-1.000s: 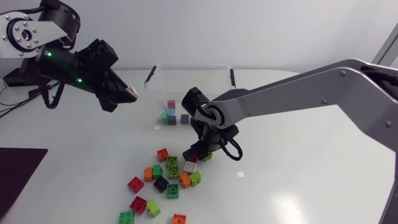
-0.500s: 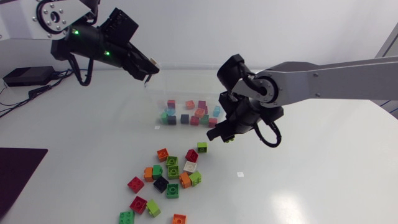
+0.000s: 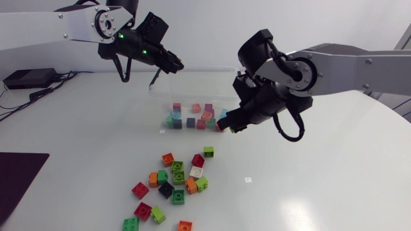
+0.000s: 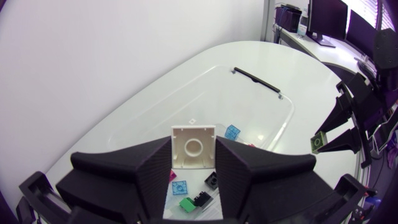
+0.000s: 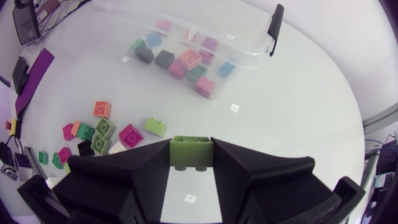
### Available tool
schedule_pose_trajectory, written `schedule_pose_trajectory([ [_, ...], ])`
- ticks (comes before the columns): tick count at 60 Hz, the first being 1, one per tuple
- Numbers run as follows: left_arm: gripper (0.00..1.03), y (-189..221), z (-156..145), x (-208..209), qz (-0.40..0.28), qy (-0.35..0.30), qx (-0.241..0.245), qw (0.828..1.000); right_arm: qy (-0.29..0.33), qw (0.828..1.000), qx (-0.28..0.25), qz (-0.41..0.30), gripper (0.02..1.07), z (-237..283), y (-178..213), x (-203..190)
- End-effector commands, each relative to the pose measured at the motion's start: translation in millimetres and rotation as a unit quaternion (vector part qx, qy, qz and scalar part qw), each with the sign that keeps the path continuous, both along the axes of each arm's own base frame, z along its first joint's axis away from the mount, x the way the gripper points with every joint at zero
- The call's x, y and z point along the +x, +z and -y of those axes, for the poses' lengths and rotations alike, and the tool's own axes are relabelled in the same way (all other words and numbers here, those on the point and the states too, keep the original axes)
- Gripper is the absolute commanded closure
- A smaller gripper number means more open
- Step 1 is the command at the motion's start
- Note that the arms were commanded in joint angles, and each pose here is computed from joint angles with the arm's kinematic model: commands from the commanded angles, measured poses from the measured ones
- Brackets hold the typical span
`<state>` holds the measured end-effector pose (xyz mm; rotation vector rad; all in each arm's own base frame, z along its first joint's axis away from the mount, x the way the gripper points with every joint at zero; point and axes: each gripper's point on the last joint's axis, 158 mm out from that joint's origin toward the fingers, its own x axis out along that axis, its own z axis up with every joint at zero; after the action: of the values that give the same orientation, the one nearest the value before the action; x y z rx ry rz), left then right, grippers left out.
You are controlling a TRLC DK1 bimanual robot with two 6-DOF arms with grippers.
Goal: Place the duplo bricks in the container
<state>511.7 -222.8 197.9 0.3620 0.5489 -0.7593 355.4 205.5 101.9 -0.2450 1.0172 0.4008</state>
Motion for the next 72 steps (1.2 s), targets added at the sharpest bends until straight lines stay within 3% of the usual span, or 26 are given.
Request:
schedule_pose_trajectory([
  [1,0.51,2.8,-1.6,17.3,0.001,0.022,-0.016,1.0,-0.003,1.0,0.014,0.022,0.72,0.6,21.7,9.4],
  [3,0.3,1.1,-3.7,18.0,0.0,0.026,-0.013,1.0,-0.004,0.999,0.018,0.027,0.72,0.4,25.9,12.5],
  [5,0.17,2.1,-7.4,18.5,0.002,0.032,-0.01,0.999,-0.004,0.999,0.024,0.032,0.72,-0.8,30.1,15.4],
  [10,0.05,6.4,-15.3,16.8,0.006,0.041,-0.008,0.999,-0.004,0.999,0.032,0.041,0.72,-3.0,36.8,22.2],
  [25,0.05,42.3,-42.7,-18.8,0.066,0.061,-0.017,0.996,-0.005,0.995,0.059,0.085,0.72,-17.3,61.7,47.0],
  [39,0.06,44.6,-70.5,-54.1,0.077,0.069,0.0,0.995,-0.006,0.991,0.076,0.113,0.72,-33.1,77.7,68.3],
  [72,0.06,-56.7,-83.7,-131.9,0.001,-0.009,0.097,0.995,-0.019,0.985,0.087,0.15,0.72,-58.0,73.2,118.3],
])
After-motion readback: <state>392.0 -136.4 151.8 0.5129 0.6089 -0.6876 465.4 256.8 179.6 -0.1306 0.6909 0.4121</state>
